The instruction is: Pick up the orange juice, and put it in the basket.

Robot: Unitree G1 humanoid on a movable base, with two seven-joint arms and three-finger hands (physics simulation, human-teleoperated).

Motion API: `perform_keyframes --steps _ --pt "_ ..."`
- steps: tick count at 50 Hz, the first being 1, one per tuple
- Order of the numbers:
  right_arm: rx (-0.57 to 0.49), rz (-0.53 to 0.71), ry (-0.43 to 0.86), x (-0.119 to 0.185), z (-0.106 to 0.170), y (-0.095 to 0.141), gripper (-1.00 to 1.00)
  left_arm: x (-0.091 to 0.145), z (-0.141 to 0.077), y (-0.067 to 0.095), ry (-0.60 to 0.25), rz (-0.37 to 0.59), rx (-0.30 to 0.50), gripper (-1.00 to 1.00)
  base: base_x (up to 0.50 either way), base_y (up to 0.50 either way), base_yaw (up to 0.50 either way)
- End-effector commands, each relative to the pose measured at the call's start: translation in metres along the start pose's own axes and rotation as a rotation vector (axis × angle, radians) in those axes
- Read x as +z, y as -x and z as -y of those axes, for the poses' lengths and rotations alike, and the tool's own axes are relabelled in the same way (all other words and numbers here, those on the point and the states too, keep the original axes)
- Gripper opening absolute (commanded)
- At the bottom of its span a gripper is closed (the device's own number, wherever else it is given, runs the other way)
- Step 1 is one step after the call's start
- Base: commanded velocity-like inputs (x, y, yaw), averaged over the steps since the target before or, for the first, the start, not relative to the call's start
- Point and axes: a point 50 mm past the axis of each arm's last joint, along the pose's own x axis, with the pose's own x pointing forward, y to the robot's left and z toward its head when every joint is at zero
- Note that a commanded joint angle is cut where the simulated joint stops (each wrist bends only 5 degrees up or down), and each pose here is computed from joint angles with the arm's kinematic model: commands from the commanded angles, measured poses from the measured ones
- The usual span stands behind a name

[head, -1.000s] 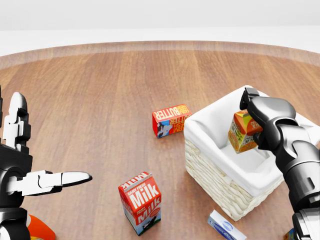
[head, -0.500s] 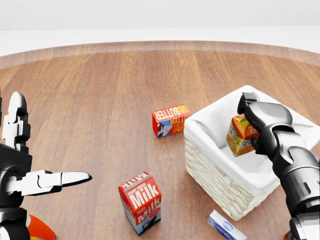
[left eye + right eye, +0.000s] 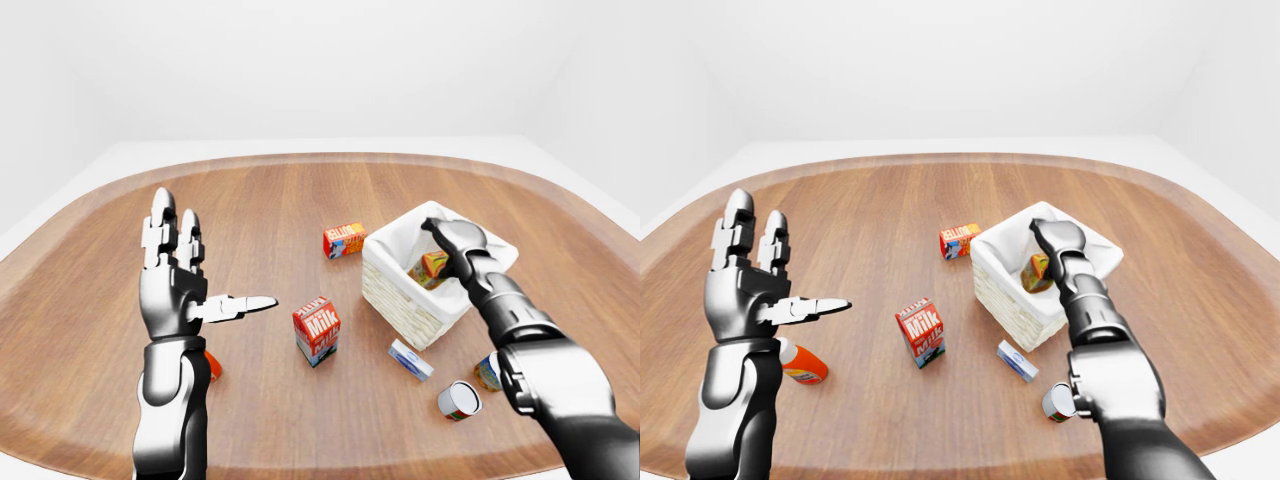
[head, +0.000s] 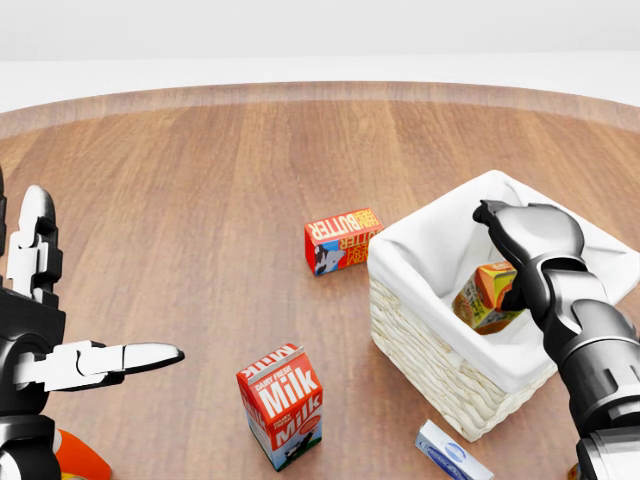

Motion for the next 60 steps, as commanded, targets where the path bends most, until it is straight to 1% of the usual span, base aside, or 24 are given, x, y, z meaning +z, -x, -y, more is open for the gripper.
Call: perform_keyframes --steps 1,2,35,53,60 --pt "-0.028 0.006 0.031 0.001 0.002 0.000 0.44 -0.001 -0.001 0.000 -0.001 -0.006 0.000 1.00 0.00 0.00 0.00" --pt "-0.031 0.006 0.032 0.000 0.002 0.000 1.00 0.000 0.000 0.000 0.000 -0.001 0.000 1.00 0.00 0.00 0.00" --pt "-0.035 -0.001 0.028 -0.002 0.006 -0.001 1.00 0.001 0.000 0.000 0.000 0.006 0.003 1.00 0.00 0.00 0.00" --pt "-0.070 0.000 0.021 -0.002 0.032 -0.006 1.00 0.001 0.000 0.000 0.000 0.006 0.002 1.00 0.00 0.00 0.00" --pt "-0.086 -0.003 0.017 -0.003 0.050 -0.009 1.00 0.000 0.000 0.000 -0.002 0.000 0.002 1.00 0.00 0.00 0.00"
